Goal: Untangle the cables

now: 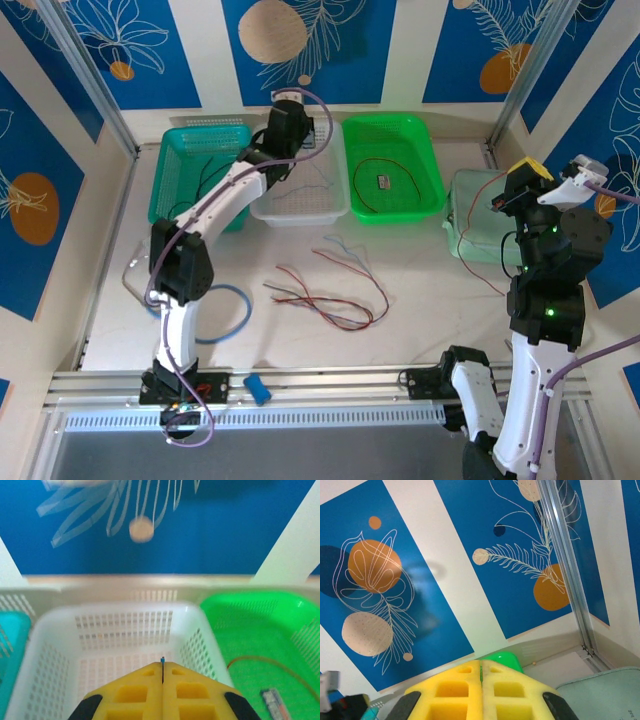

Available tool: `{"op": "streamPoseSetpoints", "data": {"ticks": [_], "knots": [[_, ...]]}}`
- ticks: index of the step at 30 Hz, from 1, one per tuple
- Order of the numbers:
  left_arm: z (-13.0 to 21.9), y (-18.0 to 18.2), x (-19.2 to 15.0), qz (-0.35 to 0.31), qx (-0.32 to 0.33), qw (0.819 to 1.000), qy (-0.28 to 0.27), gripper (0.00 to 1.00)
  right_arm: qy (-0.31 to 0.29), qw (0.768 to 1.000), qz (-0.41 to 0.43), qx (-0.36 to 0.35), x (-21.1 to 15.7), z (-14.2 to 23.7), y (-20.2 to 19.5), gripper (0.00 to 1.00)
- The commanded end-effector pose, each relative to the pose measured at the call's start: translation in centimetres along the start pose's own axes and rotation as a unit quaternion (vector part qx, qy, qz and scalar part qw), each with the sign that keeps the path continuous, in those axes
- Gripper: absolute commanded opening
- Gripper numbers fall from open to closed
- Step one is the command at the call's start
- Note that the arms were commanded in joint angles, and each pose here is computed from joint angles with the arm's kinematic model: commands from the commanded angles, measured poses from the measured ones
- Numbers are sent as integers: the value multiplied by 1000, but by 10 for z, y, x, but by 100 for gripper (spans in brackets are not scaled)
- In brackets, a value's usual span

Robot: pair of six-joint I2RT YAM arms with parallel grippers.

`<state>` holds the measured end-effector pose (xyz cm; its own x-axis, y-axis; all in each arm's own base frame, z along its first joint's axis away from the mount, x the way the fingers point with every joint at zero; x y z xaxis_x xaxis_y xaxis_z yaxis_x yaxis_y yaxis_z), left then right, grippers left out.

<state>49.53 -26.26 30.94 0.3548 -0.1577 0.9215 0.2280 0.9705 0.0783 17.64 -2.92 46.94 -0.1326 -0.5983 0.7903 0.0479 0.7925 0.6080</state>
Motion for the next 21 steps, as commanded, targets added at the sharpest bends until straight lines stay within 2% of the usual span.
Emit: {"op": "streamPoseSetpoints", "data": {"ticks": [1,5,9,14,15,17,18,19,21], "knots": [[-28,-8,-53,-3,-21,992,124,0,-19,1000,6,12,9,7,8,0],[-54,-19,-93,-8,-42,978,207,0,-21,1000,9,14,10,9,10,0],[-69,-19,-118,-5,-53,964,260,0,-20,1000,15,15,11,10,11,0],[-74,-7,-137,-1,-29,957,289,0,-20,1000,16,16,11,9,11,0],[-74,-6,-141,-1,-27,956,293,3,-20,1000,15,16,11,9,11,0],[-73,-5,-140,1,-33,955,295,29,-20,1000,15,18,11,9,12,0],[-71,-4,-137,4,-37,956,293,47,-21,999,15,19,12,10,13,0],[-69,-4,-132,6,-41,957,287,55,-21,999,15,20,13,10,14,0],[-62,-3,-116,6,-43,962,269,62,-22,999,12,23,14,11,15,0]]}}
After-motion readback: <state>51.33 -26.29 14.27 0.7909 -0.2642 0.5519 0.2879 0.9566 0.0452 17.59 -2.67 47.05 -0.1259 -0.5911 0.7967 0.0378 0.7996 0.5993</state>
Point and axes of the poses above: each hand's point on the last joint's axis, 136 mm out from that joint toward the fingers, its own z axis back along the fingers, its own y axis along the line the jaws close on, x = y × z, the point moved 7 cm from there along z, back along the fingers, and after that the axes turned 14 degrees about -z, right-handed, at the moved point
